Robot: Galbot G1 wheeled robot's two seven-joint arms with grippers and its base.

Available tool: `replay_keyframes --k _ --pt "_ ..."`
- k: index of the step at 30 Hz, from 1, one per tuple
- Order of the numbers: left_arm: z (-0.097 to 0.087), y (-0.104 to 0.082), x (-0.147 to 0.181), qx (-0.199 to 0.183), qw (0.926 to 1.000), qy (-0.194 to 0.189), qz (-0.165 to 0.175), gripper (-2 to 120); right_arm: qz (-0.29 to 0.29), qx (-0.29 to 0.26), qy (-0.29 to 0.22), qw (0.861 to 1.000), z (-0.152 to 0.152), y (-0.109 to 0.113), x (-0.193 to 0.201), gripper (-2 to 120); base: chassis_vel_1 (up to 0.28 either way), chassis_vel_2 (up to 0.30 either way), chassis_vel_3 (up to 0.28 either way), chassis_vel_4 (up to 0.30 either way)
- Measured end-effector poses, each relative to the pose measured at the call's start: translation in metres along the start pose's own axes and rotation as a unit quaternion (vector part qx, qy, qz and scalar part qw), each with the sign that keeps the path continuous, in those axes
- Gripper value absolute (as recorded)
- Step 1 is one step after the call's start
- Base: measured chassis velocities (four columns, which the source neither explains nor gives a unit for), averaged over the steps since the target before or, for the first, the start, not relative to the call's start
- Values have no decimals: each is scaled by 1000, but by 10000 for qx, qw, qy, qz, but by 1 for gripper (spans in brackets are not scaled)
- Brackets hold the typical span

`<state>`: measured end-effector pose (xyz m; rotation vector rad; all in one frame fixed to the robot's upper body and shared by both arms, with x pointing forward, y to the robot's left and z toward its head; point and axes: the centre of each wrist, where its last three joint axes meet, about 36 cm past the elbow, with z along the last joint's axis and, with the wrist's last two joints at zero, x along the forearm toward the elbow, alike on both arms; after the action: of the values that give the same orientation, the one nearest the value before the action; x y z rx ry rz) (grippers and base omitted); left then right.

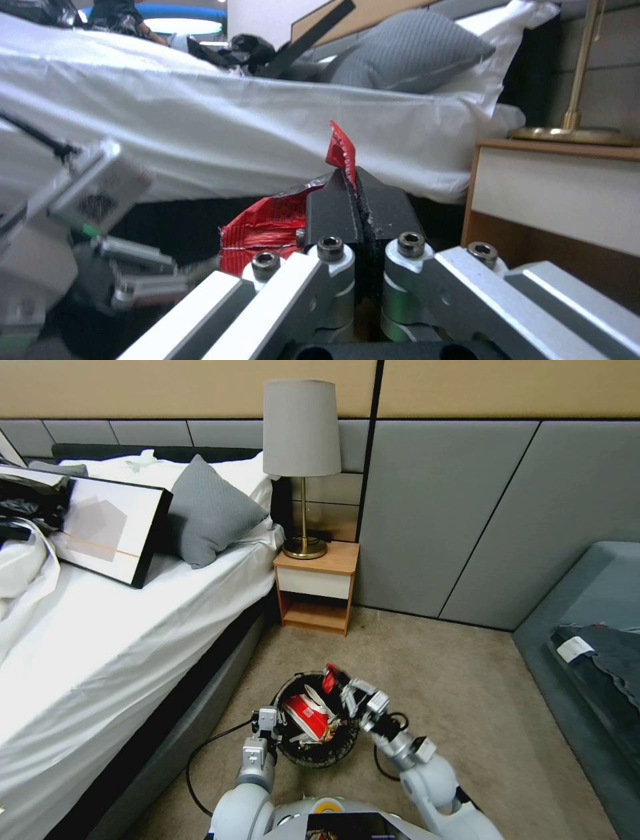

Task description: Pick up the trash bin, then pick up the garbage from the floor and place it into the trash bin.

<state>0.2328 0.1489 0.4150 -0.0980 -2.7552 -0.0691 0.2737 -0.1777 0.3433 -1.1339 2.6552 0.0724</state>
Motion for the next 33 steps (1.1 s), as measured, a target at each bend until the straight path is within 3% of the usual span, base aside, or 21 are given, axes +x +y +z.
replay_keyframes --k 14,17,27,29,33 --pt "0 -2 1 18 10000 2 7 2 74 -14 384 9992 40 5 9 0 0 0 0 0" --pt "-1 -2 1 19 10000 -4 5 2 72 18 388 9992 42 4 10 6 0 0 0 0" --pt "-2 -1 1 24 10000 -32 -11 2 155 52 340 9993 40 -5 6 46 0 0 0 0" --pt "-2 -1 1 26 10000 -33 -10 2 159 59 338 9993 39 -6 5 48 0 0 0 0" --pt "-3 -1 1 32 10000 -42 -9 2 216 60 336 9992 36 -8 5 68 0 0 0 0"
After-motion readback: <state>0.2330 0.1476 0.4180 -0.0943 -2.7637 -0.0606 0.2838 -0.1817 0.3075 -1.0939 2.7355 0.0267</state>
